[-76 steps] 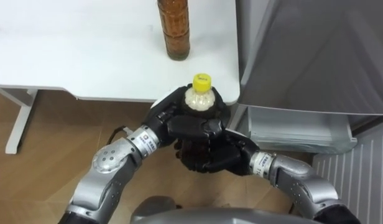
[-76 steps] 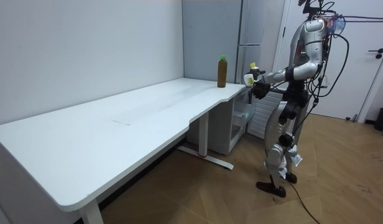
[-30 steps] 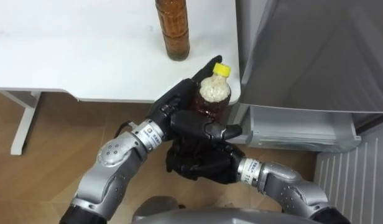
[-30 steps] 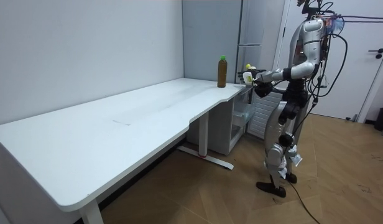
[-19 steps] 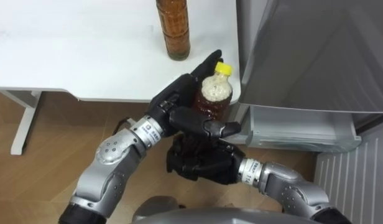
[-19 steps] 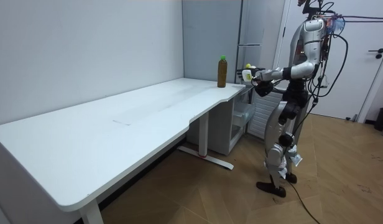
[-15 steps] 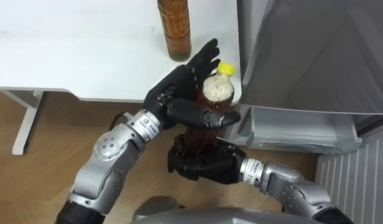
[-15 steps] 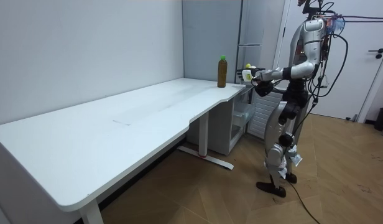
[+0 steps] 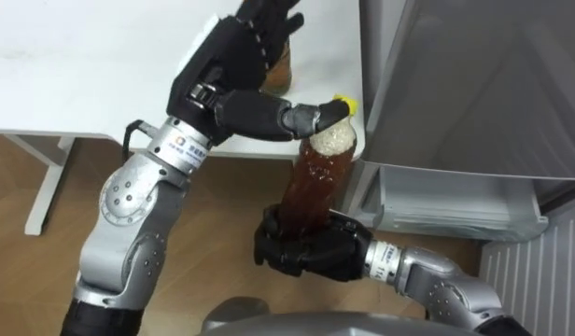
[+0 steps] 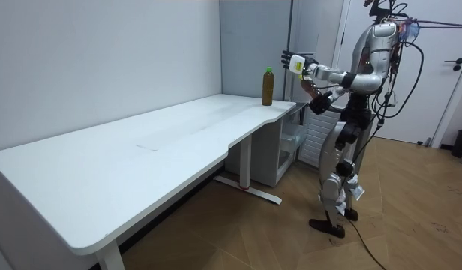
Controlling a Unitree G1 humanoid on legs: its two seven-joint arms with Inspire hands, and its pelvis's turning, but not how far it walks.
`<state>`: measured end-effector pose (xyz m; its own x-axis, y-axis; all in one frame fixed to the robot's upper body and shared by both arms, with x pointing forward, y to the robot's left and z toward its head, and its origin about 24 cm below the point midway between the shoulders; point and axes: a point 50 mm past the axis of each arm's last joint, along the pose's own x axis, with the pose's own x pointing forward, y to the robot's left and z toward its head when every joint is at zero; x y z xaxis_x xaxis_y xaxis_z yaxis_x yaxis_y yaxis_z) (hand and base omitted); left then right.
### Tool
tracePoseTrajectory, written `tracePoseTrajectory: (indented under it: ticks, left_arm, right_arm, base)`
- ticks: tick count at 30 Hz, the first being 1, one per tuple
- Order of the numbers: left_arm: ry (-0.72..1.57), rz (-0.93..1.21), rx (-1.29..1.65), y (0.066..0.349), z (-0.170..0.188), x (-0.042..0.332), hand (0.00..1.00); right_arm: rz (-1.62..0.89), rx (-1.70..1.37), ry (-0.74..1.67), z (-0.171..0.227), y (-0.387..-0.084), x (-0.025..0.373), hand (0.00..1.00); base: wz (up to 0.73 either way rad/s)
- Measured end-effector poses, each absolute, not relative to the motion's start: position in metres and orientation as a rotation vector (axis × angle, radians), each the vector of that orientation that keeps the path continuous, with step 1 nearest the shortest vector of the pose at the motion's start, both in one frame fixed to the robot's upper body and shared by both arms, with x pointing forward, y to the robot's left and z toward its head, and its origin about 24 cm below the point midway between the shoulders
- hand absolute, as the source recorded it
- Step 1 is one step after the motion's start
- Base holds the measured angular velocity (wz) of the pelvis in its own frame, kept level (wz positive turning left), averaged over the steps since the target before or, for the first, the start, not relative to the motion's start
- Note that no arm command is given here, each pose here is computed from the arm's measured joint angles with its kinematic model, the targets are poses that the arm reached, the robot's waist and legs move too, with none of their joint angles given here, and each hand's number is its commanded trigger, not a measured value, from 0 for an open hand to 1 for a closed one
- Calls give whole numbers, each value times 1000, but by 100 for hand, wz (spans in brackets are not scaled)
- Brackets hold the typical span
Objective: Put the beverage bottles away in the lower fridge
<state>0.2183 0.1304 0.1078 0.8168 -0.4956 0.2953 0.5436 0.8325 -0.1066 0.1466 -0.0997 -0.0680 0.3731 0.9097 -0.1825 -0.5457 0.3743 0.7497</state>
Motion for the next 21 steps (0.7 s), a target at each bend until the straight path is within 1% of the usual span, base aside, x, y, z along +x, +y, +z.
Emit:
tracePoseTrajectory:
  ticks: [7, 10, 13, 16, 19, 21]
  left_arm:
    - [-313, -566, -183, 129, 116, 220, 0]
    - [-360, -548, -182, 130, 127, 218, 0]
    - [-430, -484, -156, 138, 140, 219, 0]
    - [-488, -409, -126, 152, 150, 220, 0]
    - [-528, -293, -113, 170, 156, 220, 0]
    - [-558, -177, -107, 187, 161, 218, 0]
  right_arm:
    - [1021, 663, 656, -69, -98, 145, 100]
    - [1018, 663, 661, -69, -99, 144, 100]
    - [1009, 662, 664, -70, -101, 142, 100]
    - [964, 653, 673, -74, -110, 138, 100]
    - [903, 663, 673, -76, -121, 134, 100]
    - [855, 649, 668, -78, -130, 130, 100]
  base:
    - [0]
    - [0]
    - [-2]
    - [2]
    - [0]
    - [0]
